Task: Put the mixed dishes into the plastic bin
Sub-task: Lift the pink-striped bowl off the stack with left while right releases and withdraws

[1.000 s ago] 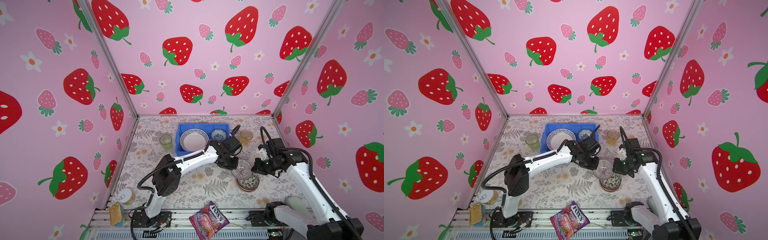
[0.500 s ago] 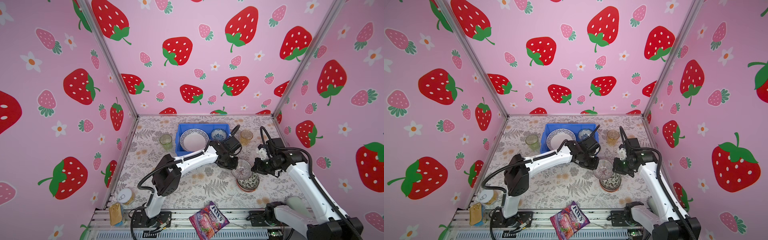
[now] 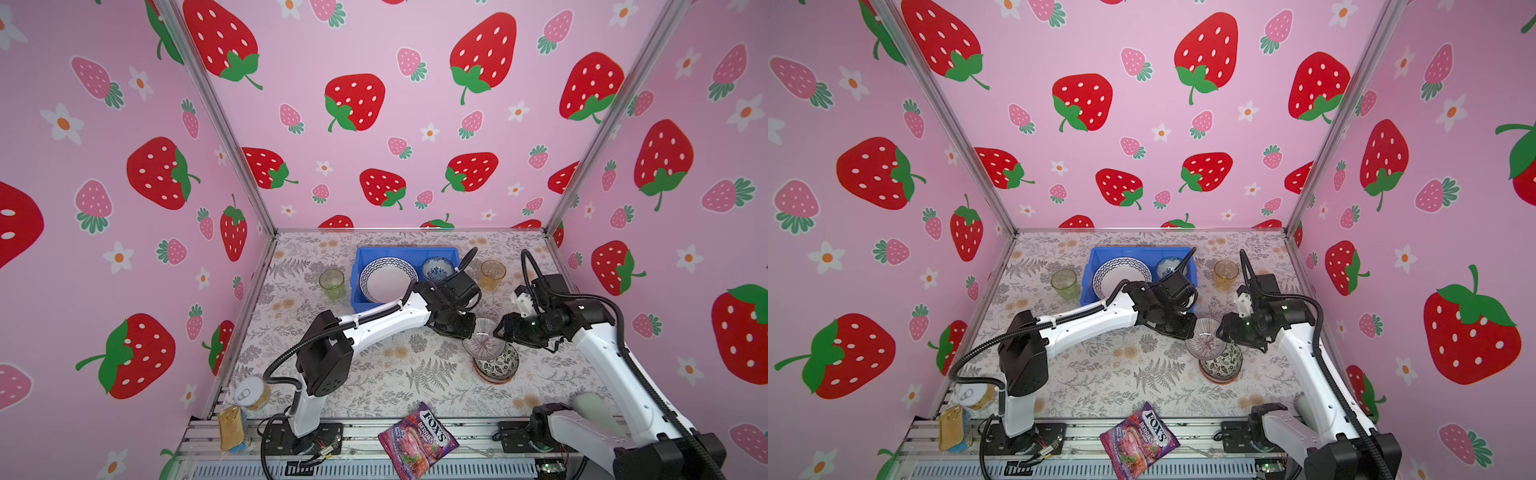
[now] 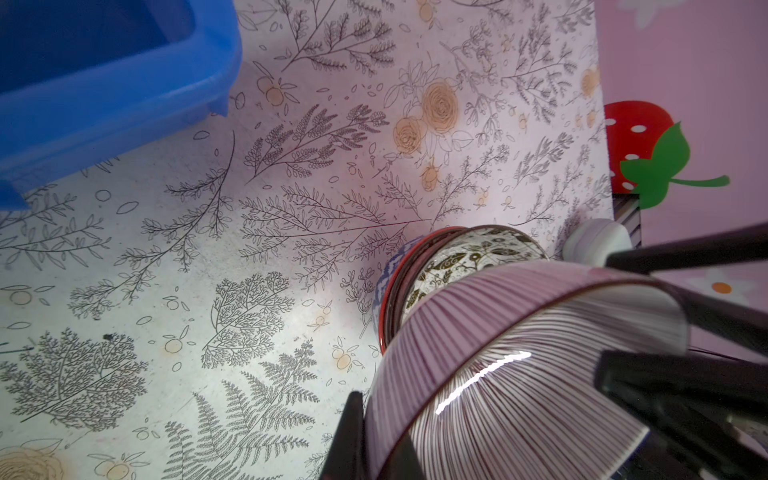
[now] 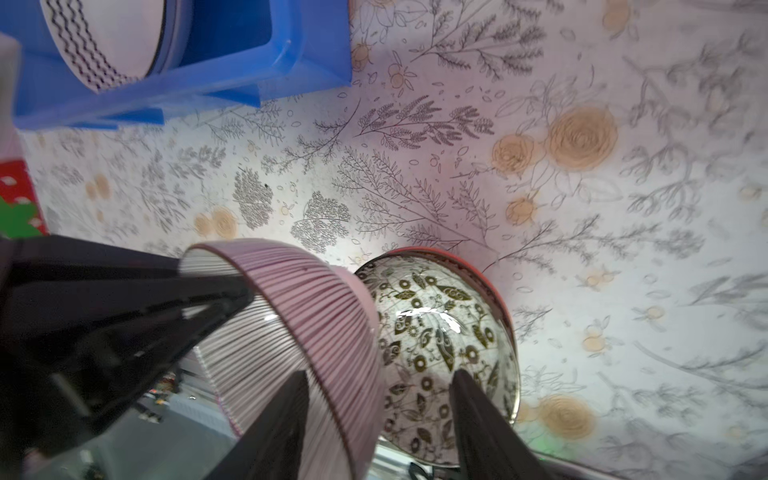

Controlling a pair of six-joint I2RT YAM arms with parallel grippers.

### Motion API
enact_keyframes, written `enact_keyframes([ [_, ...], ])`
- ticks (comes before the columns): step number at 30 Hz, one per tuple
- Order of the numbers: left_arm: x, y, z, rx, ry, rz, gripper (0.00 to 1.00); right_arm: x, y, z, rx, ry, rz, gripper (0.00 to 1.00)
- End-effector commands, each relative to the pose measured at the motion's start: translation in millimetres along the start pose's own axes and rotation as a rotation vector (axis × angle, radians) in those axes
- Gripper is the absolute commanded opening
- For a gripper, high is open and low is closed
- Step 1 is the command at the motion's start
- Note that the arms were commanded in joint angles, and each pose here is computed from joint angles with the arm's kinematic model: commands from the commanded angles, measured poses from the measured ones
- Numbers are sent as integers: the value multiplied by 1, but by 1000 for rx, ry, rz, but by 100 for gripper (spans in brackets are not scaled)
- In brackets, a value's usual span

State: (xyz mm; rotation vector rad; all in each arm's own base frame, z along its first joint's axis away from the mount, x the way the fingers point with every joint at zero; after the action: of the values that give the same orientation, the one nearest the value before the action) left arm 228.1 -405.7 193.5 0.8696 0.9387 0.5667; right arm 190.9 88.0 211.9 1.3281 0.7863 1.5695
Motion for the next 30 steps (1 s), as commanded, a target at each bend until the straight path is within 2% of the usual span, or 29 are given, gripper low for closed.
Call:
enact_keyframes([
  [1, -8, 29, 10, -68, 1, -56, 0, 5, 14, 10, -44, 38, -17, 68],
  [6, 2, 45, 5, -82, -1, -1, 0, 11, 30, 25, -105, 62, -35, 78],
  [13, 16, 56, -1, -97, 16, 60, 0, 18, 38, 44, -166, 76, -32, 99],
  [21, 26, 67, -5, -159, 35, 96, 0, 23, 32, 62, -164, 94, -22, 99],
  [30, 39, 75, -3, -175, 57, 119, 0, 26, 18, 74, -139, 100, 0, 99],
])
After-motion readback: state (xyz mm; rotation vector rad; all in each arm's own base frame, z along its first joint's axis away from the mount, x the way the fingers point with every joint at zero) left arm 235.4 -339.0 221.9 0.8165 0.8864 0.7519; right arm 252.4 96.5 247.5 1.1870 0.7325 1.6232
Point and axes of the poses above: each gripper's point midway between its finger pads, its own y axis back along the fingers, its own x axis along the line the jaws close on, z = x × y, the point moved 5 cm from there along y, back along the fingers, and after that the axes turned 4 degrees about -y, right-handed, at the moved point
